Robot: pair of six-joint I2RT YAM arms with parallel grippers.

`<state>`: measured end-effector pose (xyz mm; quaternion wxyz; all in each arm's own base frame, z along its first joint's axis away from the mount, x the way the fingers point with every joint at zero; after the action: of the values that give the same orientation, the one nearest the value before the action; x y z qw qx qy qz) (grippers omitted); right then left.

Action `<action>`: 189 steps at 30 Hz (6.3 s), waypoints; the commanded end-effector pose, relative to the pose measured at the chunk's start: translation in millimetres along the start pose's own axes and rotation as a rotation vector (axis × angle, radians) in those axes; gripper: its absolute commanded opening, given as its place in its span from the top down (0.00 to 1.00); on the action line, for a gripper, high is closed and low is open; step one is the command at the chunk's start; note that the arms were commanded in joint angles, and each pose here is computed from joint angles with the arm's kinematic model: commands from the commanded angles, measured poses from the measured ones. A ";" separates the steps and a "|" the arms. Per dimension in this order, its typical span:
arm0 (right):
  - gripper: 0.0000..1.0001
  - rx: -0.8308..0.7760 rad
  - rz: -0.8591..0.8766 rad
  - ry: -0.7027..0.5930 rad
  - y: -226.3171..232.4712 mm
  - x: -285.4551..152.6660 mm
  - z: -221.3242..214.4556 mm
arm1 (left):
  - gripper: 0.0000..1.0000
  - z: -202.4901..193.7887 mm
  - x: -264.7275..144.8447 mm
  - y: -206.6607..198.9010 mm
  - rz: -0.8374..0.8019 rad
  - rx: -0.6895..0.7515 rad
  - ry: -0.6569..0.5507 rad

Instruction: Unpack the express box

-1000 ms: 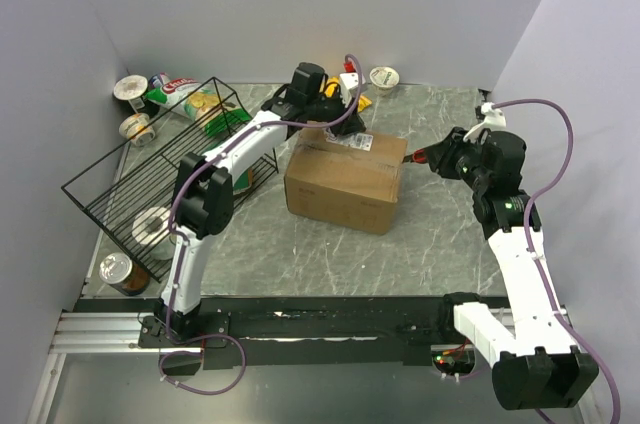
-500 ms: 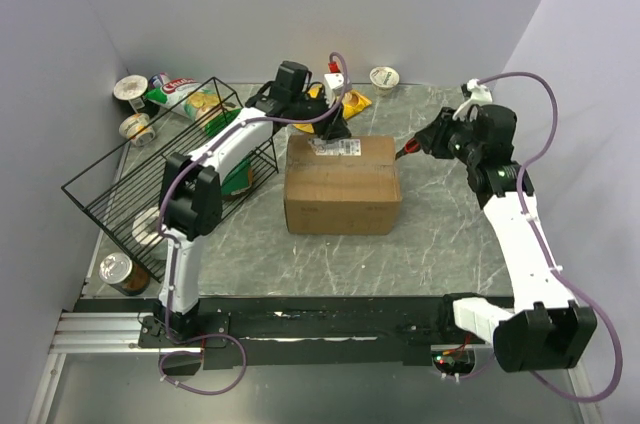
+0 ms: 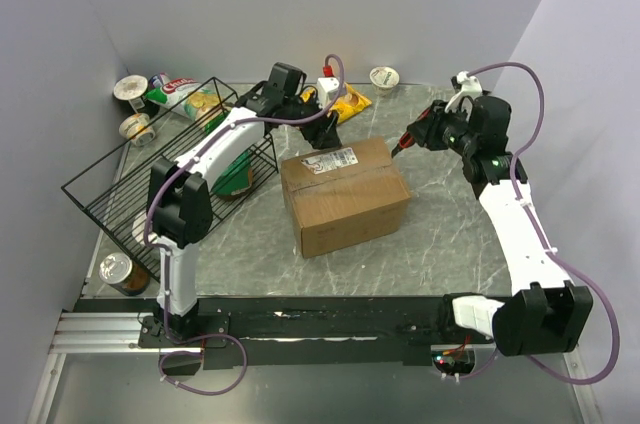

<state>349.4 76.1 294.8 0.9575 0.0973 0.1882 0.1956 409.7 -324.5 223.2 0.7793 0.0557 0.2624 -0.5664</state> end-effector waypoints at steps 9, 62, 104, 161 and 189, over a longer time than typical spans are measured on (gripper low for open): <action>1.00 -0.161 0.005 -0.027 5.5 -30.4 -21.6 | 0.26 11.8 37.6 -55.8 -0.458 -0.237 -0.068; 1.00 0.051 -0.033 0.286 32.2 -113.5 -91.9 | 0.99 -65.9 87.3 41.6 -0.057 -0.402 0.051; 1.00 0.001 0.051 0.318 64.3 -185.2 -71.5 | 0.99 -63.0 81.3 52.9 0.007 -0.333 0.059; 1.00 0.014 0.001 0.075 9.4 -67.7 -19.4 | 0.99 -46.9 71.9 3.4 -0.072 -0.210 0.085; 1.00 0.042 0.023 0.241 29.1 -109.5 -51.1 | 0.99 -49.5 75.5 29.1 0.039 -0.196 0.089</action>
<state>257.7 57.4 289.4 0.9371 0.0935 0.2725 0.1969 399.5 -387.9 205.6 0.7199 -0.0511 0.2968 -0.6254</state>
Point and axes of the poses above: each gripper's point midway between its finger pads, its own x axis out along the fingers, its own y axis along the line the jaws close on, z = x × y, the point moved 3 cm from there along -x, back along the fingers, and after that the axes turned 4 degrees about -x, right-handed, at the moved point
